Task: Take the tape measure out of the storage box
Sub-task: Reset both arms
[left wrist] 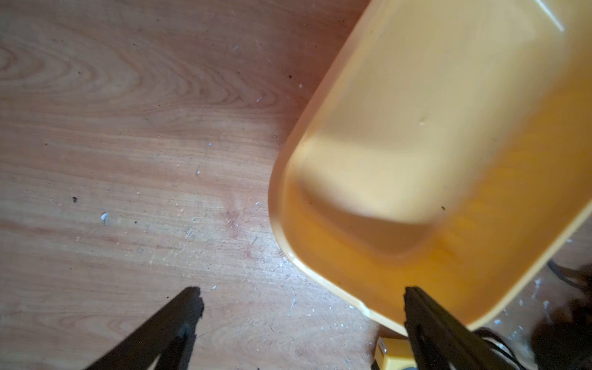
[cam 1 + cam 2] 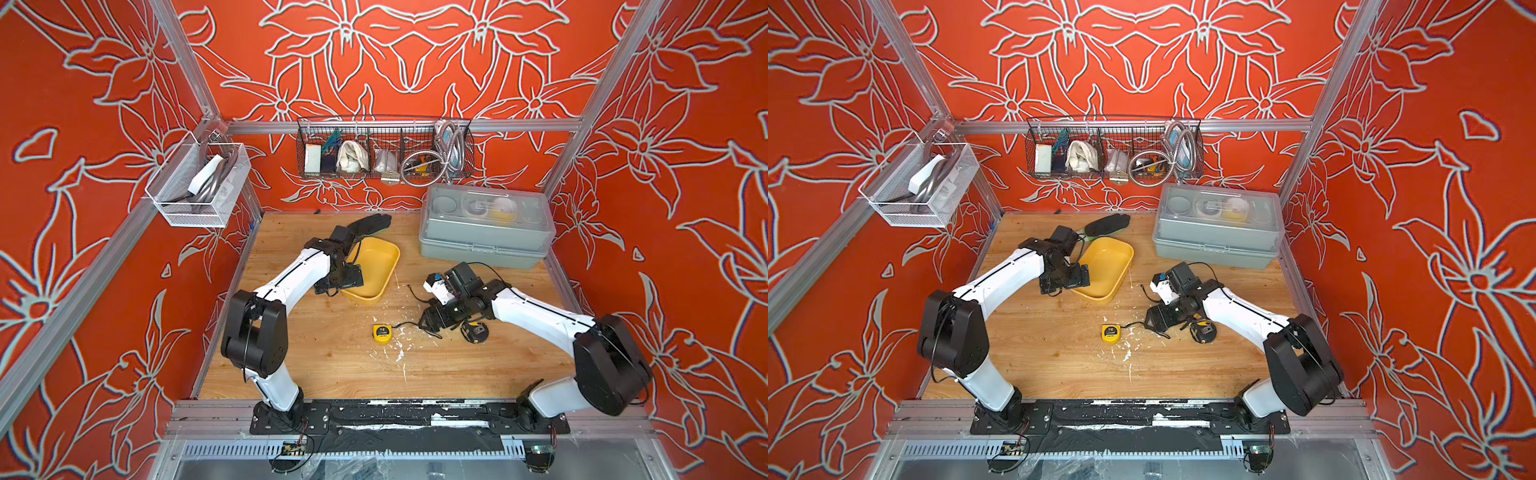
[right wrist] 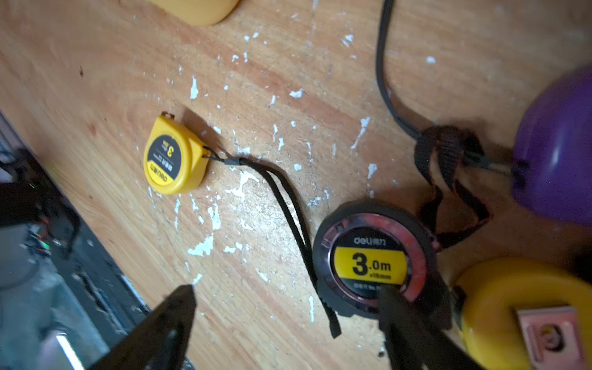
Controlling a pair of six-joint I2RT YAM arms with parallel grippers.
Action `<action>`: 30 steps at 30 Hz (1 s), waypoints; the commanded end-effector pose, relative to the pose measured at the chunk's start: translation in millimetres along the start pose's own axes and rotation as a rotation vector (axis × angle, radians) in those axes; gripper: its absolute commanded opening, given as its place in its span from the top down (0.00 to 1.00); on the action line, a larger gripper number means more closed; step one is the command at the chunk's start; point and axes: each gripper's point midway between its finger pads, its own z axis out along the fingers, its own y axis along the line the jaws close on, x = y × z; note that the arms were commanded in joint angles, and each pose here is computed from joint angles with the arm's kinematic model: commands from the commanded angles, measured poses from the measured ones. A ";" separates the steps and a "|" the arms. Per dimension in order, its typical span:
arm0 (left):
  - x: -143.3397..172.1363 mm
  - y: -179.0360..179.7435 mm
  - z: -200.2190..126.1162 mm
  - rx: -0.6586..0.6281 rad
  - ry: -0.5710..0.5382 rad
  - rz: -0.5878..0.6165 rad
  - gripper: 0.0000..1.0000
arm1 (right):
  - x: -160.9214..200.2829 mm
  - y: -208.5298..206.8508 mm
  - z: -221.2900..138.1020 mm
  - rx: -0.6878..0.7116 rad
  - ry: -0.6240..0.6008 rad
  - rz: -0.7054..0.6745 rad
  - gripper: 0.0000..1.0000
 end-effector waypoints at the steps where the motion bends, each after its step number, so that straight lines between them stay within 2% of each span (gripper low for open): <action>1: -16.5 19.2 -11.9 -0.067 -0.109 -0.037 0.00 | -18.3 -21.3 -23.3 0.179 -0.124 -0.024 0.00; 4: -38.9 36.4 -30.9 -0.072 -0.247 -0.077 0.00 | -50.1 -34.8 -61.6 0.291 -0.341 -0.007 0.00; 7: -52.2 60.5 -38.5 -0.142 -0.323 -0.107 0.00 | -74.7 -59.5 -105.2 0.436 -0.543 0.051 0.00; 10: -55.0 87.2 -26.7 -0.239 -0.340 -0.127 0.00 | -76.4 -102.9 -135.9 0.595 -0.647 0.156 0.00; 14: -47.8 122.3 -13.7 -0.309 -0.333 -0.199 0.00 | -49.1 -171.2 -150.9 0.738 -0.666 0.344 0.00; 16: -48.9 136.4 -11.2 -0.309 -0.404 -0.215 0.00 | -31.2 -201.6 -156.8 0.840 -0.685 0.410 0.00; 18: -53.2 137.1 -9.0 -0.298 -0.494 -0.136 0.00 | -20.9 -215.8 -154.4 0.920 -0.621 0.354 0.00; 21: -52.0 144.2 -8.3 -0.341 -0.547 -0.067 0.00 | -6.2 -238.7 -156.7 1.056 -0.503 0.344 0.00; 23: -54.4 148.7 -9.1 -0.358 -0.612 -0.071 0.00 | 1.5 -253.4 -160.8 1.120 -0.535 0.367 0.00; 26: -53.9 142.7 -7.7 -0.289 -0.723 -0.060 0.00 | 6.5 -270.6 -160.2 1.132 -0.632 0.412 0.00; 30: -49.2 130.6 1.4 -0.169 -0.834 -0.029 0.00 | -0.7 -287.9 -145.8 1.150 -0.602 0.376 0.00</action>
